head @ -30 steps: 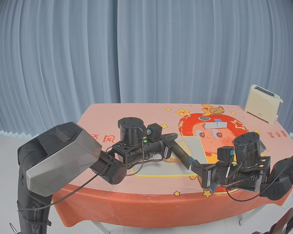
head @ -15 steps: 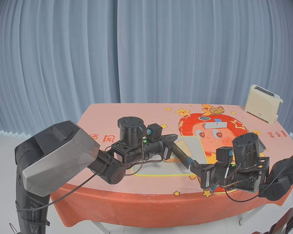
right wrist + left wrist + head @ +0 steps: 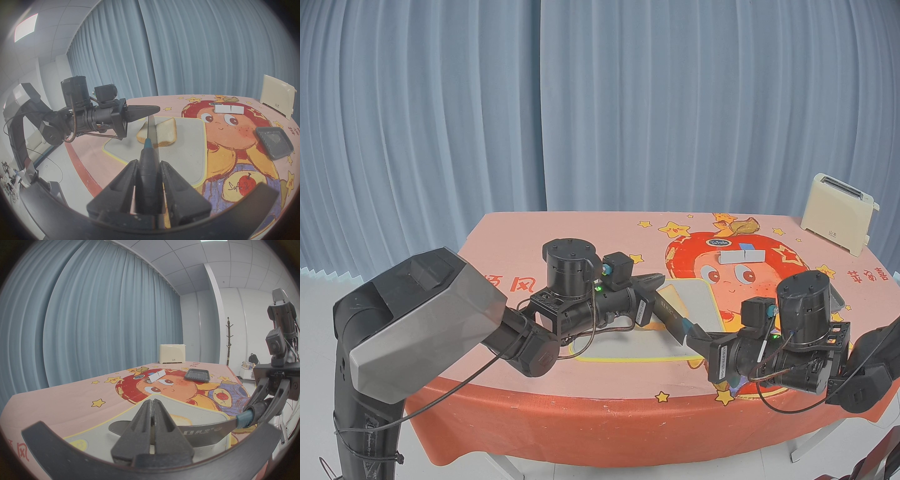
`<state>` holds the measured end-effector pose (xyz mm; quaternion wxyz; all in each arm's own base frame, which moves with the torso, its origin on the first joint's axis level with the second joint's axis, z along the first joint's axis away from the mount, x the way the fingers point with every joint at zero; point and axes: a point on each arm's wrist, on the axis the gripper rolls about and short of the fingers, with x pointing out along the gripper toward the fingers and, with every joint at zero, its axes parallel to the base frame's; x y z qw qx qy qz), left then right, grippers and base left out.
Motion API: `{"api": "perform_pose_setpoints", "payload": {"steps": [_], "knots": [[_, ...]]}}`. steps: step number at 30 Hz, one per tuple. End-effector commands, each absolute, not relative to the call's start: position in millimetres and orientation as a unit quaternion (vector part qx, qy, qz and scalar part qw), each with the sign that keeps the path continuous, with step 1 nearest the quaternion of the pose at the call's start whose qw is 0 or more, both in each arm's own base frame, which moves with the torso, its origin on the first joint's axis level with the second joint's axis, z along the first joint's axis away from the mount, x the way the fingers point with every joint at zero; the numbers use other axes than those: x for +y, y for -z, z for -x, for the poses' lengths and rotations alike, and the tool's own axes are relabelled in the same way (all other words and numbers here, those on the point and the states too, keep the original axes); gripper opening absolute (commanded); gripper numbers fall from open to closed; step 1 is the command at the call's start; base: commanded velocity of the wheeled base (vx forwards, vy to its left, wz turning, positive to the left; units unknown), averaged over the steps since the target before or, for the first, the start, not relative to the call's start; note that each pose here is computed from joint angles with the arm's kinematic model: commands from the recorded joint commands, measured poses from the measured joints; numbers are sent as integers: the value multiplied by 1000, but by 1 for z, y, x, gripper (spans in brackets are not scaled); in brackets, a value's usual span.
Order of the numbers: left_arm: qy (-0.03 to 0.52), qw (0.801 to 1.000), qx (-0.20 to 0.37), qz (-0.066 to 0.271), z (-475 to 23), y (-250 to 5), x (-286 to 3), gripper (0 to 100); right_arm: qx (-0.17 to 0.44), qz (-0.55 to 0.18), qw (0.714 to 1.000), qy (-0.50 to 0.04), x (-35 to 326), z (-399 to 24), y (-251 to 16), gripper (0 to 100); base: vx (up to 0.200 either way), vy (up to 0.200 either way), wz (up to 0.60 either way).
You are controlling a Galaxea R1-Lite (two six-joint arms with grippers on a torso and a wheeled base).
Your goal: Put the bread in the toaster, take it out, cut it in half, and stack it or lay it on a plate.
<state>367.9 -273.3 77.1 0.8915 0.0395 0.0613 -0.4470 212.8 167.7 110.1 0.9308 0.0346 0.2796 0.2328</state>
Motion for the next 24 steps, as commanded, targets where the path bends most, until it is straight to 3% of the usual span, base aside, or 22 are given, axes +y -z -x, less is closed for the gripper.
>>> {"api": "perform_pose_setpoints", "payload": {"steps": [1,9,24], "knots": [[449,891,53,-38,-368,-83,-276,0,296,-26,927,-228,166,-212,-101,0,0,0,0],[451,892,26,-34,-365,-106,-277,0,299,-24,926,-227,166,-212,-99,0,0,0,0],[439,896,49,-37,-373,-87,-268,0,291,-29,928,-229,167,-212,-103,0,0,0,0]]}}
